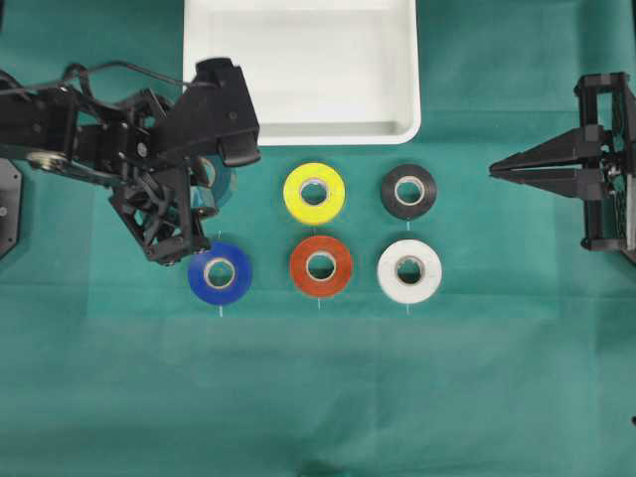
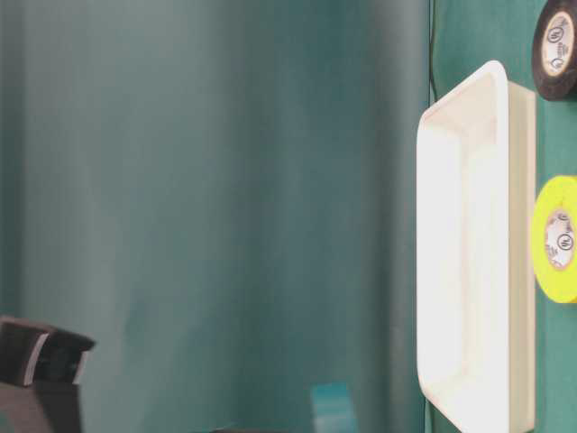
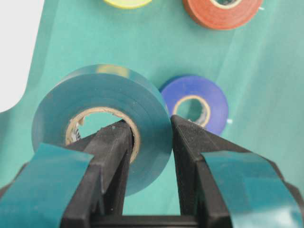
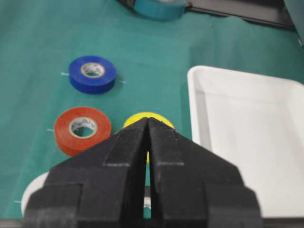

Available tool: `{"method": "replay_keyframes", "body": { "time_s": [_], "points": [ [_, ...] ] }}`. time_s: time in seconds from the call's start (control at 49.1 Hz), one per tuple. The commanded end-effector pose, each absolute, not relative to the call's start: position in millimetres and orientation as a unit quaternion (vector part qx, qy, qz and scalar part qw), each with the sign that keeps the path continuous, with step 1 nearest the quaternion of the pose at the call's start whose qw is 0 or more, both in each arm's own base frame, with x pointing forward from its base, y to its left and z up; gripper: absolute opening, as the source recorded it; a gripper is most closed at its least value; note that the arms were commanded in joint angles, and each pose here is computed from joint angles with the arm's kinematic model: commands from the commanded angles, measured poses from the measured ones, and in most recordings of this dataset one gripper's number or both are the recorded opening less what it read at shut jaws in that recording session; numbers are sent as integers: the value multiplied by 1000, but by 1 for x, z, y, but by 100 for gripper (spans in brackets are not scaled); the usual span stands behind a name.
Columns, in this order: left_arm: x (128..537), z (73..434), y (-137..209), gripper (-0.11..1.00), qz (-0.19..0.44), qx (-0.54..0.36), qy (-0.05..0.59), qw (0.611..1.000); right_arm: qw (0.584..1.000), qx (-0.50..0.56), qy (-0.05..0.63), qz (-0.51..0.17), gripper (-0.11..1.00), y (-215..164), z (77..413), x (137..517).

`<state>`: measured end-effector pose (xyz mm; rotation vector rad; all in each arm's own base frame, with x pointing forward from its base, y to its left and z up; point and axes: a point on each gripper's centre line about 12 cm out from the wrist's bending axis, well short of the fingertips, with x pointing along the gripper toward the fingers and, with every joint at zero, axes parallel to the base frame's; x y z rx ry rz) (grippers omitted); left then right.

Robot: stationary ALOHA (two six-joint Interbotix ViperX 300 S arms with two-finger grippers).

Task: Place the tape from the fixed location into the white case.
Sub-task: 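Spread the left gripper fingers inside the hole to grip the roll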

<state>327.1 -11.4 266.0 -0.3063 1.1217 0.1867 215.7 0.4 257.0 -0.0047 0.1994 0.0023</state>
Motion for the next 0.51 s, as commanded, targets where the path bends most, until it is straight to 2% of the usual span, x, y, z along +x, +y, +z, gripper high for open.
{"method": "replay_keyframes", "body": {
  "time_s": [0.0,0.285,0.489],
  "points": [
    [326,293,-12,22,83,-142,507,846,996,-3,85,1,0,0,267,219],
    [322,323,-12,22,67,-118,496,858,996,-2,87,1,0,0,267,220],
    [322,331,-12,22,65,-112,500,856,996,-2,87,1,0,0,267,220]
  ]
}}
